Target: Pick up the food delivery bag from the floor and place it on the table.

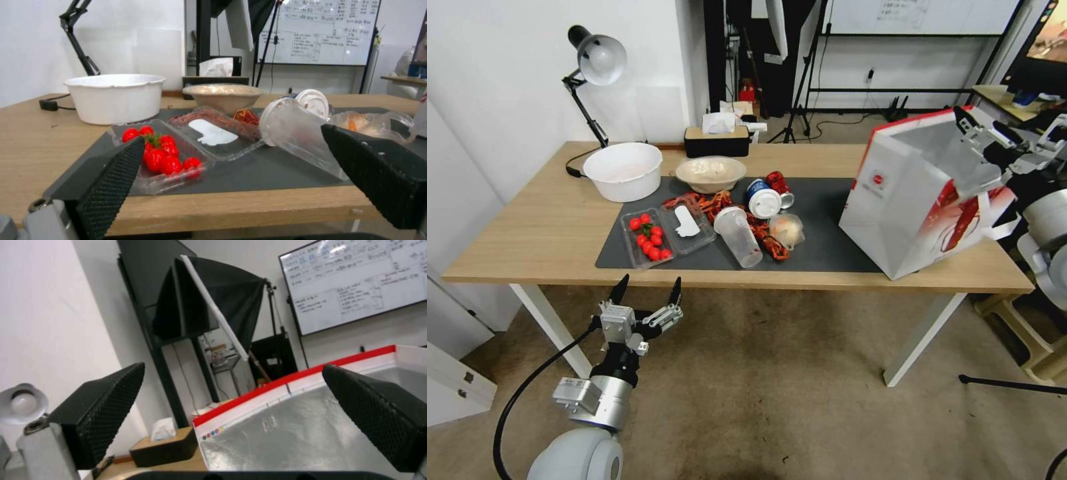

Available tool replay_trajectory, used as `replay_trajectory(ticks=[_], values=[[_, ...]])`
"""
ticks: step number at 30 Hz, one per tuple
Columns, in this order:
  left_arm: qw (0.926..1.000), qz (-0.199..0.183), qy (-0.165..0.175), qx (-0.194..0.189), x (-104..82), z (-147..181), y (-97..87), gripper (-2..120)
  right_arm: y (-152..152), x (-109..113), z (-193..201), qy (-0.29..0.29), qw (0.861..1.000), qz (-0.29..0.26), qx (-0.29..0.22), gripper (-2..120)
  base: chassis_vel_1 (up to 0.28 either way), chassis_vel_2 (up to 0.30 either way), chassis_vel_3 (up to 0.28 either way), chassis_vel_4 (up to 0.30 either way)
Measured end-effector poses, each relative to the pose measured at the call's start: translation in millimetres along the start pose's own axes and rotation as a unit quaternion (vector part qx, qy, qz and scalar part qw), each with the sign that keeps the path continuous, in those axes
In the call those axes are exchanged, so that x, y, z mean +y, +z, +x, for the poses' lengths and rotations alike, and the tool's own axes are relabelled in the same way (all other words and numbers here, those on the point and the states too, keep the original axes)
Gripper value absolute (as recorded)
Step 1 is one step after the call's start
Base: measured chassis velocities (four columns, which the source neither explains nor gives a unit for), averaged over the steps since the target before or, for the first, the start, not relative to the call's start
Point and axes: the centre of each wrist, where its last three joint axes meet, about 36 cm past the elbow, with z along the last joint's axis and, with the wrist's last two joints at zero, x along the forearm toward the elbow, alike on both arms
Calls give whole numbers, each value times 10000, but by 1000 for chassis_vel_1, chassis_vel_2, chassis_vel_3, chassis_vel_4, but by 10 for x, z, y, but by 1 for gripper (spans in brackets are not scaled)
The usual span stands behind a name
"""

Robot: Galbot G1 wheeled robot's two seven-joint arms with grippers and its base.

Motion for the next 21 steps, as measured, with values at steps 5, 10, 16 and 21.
replay_trajectory(ticks=[5, 10, 16, 21], values=[[10000, 2, -4, -5, 0, 0, -2, 99, 48, 106, 84, -391, 9991, -17, -163, 100, 0, 0, 0, 0], [10000, 8, -8, -13, -3, -1, -4, 99, 64, 196, 180, -845, 9959, -38, -327, 100, 0, 0, 0, 0], [10000, 9, -12, -24, -3, 1, -12, 99, 149, 344, 415, -1800, 9821, -8, -552, 100, 0, 0, 0, 0], [10000, 4, -34, -37, 2, 12, -14, 99, 324, 438, 643, -2247, 9708, 678, -496, 100, 0, 0, 0, 0]])
